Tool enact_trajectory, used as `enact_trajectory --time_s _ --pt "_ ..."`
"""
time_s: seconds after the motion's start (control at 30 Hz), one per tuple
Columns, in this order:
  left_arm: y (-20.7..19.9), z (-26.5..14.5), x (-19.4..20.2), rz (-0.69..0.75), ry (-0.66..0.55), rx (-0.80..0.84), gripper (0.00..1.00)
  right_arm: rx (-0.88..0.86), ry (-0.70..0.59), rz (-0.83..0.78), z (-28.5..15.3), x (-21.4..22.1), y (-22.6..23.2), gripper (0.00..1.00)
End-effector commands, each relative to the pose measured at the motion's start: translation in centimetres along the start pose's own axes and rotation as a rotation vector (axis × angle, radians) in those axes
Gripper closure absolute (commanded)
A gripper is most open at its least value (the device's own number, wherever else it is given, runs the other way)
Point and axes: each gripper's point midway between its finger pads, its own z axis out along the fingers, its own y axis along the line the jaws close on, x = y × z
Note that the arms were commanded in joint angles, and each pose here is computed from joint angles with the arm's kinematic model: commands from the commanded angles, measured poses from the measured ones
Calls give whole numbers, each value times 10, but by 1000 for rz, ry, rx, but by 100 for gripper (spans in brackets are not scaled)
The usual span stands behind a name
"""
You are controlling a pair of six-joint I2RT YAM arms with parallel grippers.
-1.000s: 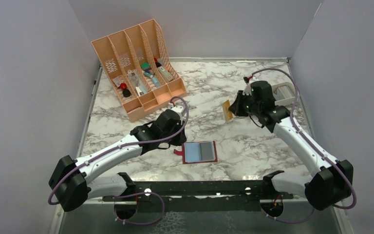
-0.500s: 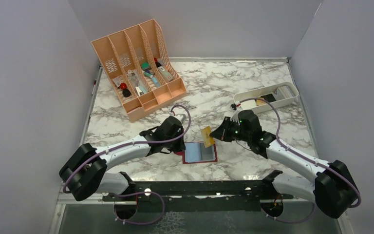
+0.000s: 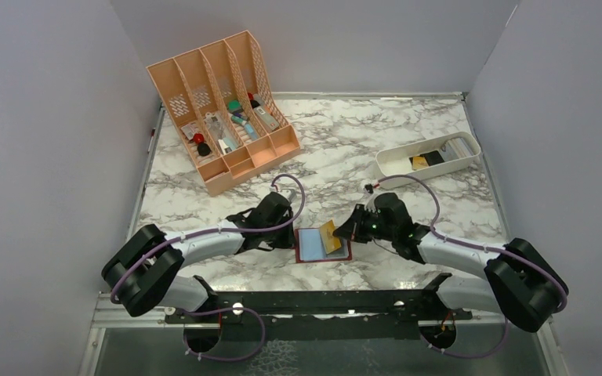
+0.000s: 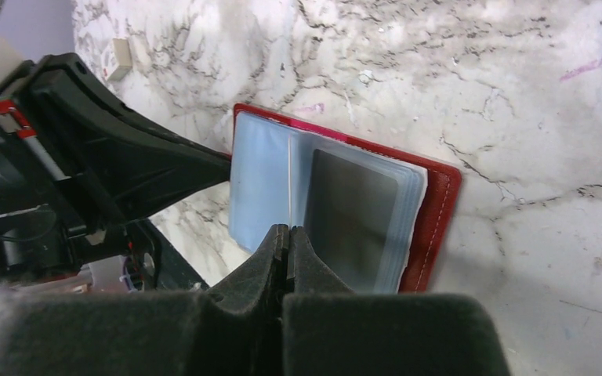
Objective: Put the credit cards into the card holder
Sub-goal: Insert the credit card into the card holder.
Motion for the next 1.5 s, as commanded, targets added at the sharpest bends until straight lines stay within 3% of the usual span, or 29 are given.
enact_trajectory --time_s 0.0,0.37,0.57,1.47 --pt "5 3 11 -9 27 1 100 -19 -5 3 6 4 -2 99" --pt "8 0 15 -16 29 -3 100 3 -18 46 4 15 -16 99" --pt "9 -2 17 -27 25 -1 100 35 -86 66 -5 12 -25 99" --pt "7 -1 19 -43 32 12 100 -104 -69 70 -2 13 0 99"
